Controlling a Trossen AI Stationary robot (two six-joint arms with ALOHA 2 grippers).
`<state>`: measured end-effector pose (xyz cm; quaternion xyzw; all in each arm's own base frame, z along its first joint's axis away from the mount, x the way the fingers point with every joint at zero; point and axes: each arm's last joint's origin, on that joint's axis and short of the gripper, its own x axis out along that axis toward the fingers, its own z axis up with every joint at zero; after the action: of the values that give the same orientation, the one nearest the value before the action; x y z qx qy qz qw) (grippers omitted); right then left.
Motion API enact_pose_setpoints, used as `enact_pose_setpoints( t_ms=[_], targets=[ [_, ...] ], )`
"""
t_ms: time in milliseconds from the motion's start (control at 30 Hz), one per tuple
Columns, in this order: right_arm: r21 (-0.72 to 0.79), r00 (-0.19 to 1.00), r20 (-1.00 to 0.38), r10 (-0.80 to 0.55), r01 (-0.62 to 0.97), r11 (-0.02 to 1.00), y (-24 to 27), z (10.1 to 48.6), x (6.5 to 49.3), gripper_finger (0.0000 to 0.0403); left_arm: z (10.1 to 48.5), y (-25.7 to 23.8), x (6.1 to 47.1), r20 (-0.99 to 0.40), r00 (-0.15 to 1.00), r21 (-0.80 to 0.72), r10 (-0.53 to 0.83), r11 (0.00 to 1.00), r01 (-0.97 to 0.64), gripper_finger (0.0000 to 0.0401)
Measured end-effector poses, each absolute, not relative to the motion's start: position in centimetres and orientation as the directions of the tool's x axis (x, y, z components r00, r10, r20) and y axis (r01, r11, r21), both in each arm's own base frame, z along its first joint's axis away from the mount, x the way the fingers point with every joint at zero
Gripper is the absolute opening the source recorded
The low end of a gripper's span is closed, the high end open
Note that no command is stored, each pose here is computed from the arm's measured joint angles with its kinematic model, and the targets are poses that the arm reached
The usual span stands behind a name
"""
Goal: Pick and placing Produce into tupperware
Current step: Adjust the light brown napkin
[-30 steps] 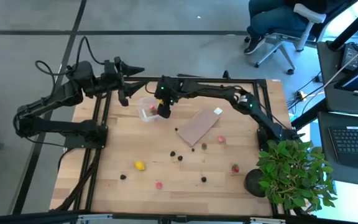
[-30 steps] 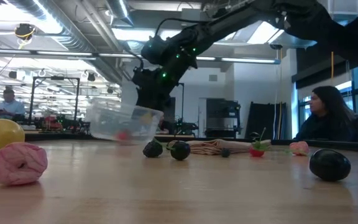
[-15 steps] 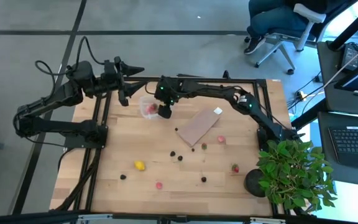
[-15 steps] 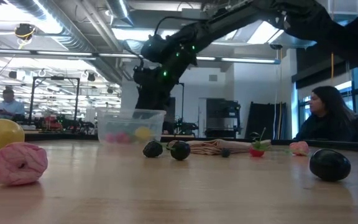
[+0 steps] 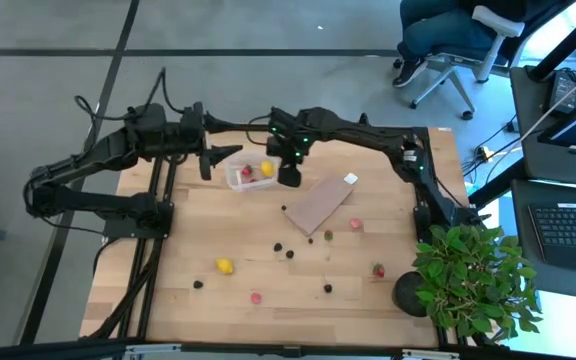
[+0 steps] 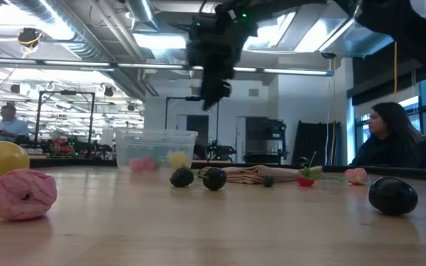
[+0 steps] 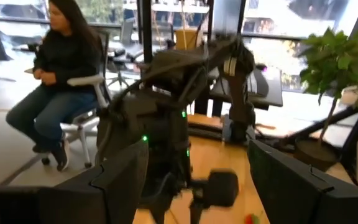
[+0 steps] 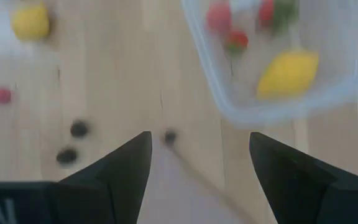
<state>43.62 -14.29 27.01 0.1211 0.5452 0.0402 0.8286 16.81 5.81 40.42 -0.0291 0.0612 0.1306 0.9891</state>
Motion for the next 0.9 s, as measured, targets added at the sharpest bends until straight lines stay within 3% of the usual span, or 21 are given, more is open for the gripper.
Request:
enact_pose_setpoints(
  t_ms=[300,567,900],
  targets=[
    [0.229,0.400,-0.892,0.212,-0.006,0.973,-11.7,22.9,42.1,0.0271,39.3,6.3,18.8,-0.195,0.951,-0.047,0.242,0.966,-0.255,0.0267],
    [-0.058,0.465,-0.885,-0.011,-0.087,0.995,-8.0,16.9,42.5,0.0266,38.2,7.0,20.3,-0.254,0.922,-0.013,0.293,0.952,-0.306,0.0267],
    [-0.081,0.504,-0.864,-0.003,-0.133,0.988,-5.4,13.8,41.9,0.0194,37.8,7.1,20.5,-0.284,0.914,-0.021,0.290,0.951,-0.309,0.0267]
  ],
)
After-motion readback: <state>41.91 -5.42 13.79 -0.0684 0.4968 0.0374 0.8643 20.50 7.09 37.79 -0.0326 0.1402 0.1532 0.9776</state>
